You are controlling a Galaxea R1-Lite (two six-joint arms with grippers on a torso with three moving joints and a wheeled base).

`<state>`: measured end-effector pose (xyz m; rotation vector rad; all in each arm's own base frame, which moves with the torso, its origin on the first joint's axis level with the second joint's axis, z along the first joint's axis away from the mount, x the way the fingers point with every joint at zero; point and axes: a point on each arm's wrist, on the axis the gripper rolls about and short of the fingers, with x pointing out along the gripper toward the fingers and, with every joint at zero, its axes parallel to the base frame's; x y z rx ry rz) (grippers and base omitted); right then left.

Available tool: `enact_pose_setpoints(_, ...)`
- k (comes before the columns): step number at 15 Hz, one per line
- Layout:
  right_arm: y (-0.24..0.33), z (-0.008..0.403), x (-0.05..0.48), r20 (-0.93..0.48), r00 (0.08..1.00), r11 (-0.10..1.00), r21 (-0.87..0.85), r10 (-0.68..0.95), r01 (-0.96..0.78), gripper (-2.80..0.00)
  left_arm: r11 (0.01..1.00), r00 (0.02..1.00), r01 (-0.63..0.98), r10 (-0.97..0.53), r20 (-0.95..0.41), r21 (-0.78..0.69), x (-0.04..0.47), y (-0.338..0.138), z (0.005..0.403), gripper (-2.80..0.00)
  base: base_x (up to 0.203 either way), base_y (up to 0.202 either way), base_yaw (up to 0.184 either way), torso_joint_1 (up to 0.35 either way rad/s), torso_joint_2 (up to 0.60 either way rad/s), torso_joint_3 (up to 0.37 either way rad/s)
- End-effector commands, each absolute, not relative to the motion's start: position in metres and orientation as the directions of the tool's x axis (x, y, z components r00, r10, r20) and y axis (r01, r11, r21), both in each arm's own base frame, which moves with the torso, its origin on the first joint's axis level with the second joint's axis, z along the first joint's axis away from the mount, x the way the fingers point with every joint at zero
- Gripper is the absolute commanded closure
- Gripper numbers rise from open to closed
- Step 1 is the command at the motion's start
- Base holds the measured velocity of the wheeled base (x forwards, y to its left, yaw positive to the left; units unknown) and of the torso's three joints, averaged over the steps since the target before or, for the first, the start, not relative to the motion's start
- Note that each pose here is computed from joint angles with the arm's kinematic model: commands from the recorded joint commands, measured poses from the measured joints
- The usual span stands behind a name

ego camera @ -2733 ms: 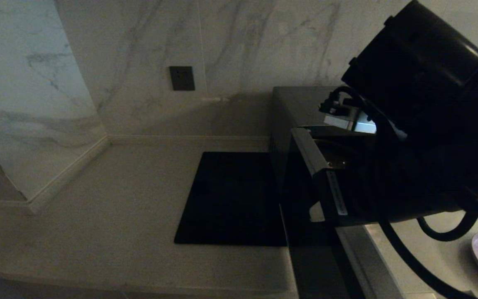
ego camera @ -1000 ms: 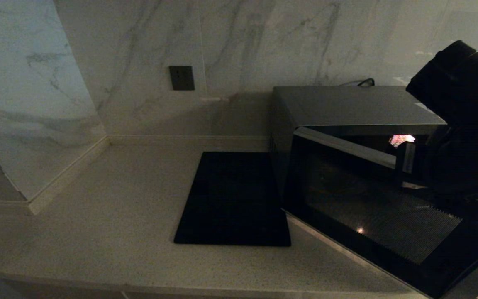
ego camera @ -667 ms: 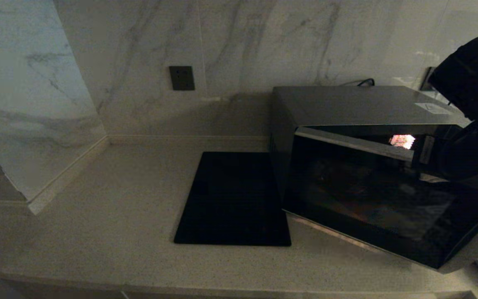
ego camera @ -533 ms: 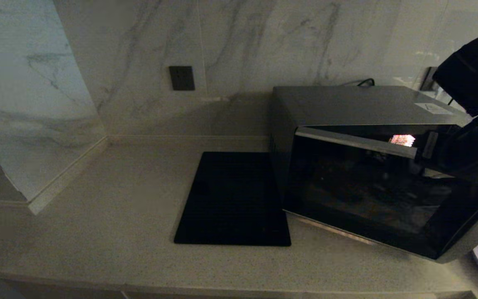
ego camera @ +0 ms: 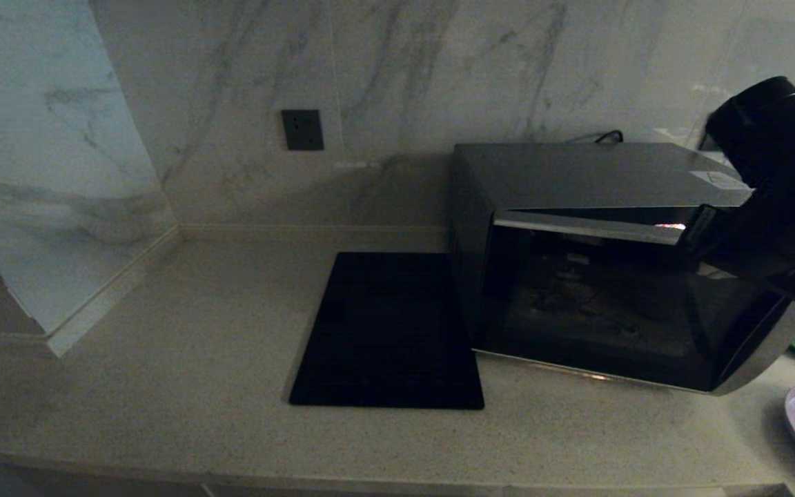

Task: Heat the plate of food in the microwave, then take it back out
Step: Close the microwave oven

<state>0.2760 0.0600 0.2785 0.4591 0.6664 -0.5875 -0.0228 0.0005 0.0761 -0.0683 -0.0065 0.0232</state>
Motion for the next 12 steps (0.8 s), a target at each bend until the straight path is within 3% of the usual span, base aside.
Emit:
enact_pose_setpoints(1, 0.048, 0.269, 0.295, -0.679, 0.623, 0.706, 0.216, -0.387, 0.674, 0.0, 0.997, 1.0, -0.023, 0.023, 0.008, -0.069, -0.023, 0.0, 0.076, 0.0, 0.0, 0.0, 0.0, 0.0, 0.0, 0.0)
enact_pose_setpoints(12, 0.037, 0.275, 0.312, -0.605, 0.709, 0.689, 0.337, -0.363, 0.641, 0.0, 0.997, 1.0, -0.023, 0.023, 0.006, -0.069, -0.023, 0.0, 0.076, 0.0, 0.0, 0.0, 0.0, 0.0, 0.0, 0.0)
